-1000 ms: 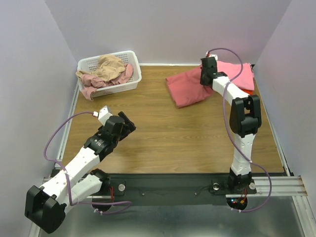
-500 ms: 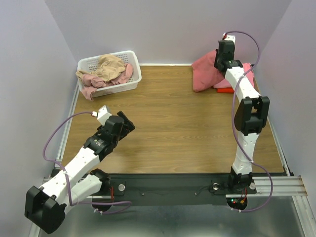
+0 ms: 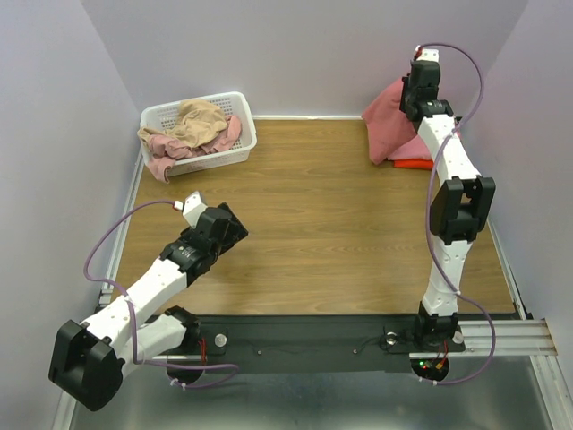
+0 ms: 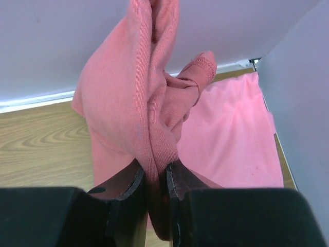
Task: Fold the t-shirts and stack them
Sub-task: Neatly place the folded tshirt to the corner
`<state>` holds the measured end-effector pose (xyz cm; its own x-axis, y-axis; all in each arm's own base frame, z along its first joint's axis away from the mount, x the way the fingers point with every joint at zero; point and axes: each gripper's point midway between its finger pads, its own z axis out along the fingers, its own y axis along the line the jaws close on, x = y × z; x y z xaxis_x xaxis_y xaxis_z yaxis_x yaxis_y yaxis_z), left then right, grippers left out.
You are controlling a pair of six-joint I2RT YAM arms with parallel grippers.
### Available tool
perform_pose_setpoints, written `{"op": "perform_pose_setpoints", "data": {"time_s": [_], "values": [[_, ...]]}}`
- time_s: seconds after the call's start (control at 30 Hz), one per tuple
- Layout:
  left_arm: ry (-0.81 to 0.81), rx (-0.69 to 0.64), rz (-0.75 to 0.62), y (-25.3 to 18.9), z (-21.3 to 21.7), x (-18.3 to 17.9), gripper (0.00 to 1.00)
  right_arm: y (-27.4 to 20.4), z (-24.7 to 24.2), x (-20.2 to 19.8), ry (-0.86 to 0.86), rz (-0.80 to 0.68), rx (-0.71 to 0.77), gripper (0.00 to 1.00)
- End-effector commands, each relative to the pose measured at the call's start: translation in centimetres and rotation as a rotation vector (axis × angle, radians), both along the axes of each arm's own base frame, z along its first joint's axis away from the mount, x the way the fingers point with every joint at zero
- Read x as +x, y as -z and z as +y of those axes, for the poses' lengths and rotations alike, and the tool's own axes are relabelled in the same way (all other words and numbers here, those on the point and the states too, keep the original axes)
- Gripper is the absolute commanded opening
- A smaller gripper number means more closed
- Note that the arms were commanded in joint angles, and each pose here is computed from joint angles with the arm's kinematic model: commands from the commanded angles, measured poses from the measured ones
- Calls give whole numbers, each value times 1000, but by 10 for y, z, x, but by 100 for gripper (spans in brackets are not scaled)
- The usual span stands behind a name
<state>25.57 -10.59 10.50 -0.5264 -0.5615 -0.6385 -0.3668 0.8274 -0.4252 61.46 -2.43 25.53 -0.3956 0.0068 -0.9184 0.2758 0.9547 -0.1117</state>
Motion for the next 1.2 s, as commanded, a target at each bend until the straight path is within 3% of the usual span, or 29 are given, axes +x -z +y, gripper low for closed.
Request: {"op": "perform_pose_setpoints", "data": {"time_s": [0.0,0.47,0.67,1.0,1.17], "values": [[3,-39,-81,-25,-8,14,98,-78,-4,0,-20,-176,13,0],[-1,-32,-91,-28,-5,12,98,-80,-25,-6,26,-180,47,0],[-1,-19,-77,-24,-5,14,98,-69,-62,-5,87,-170,68,0],[5,15,-40,-13,-8,20,98,-21,-106,2,136,-94,80,0],[9,37,-15,-6,-9,23,98,14,-126,8,131,-59,172,3]]}}
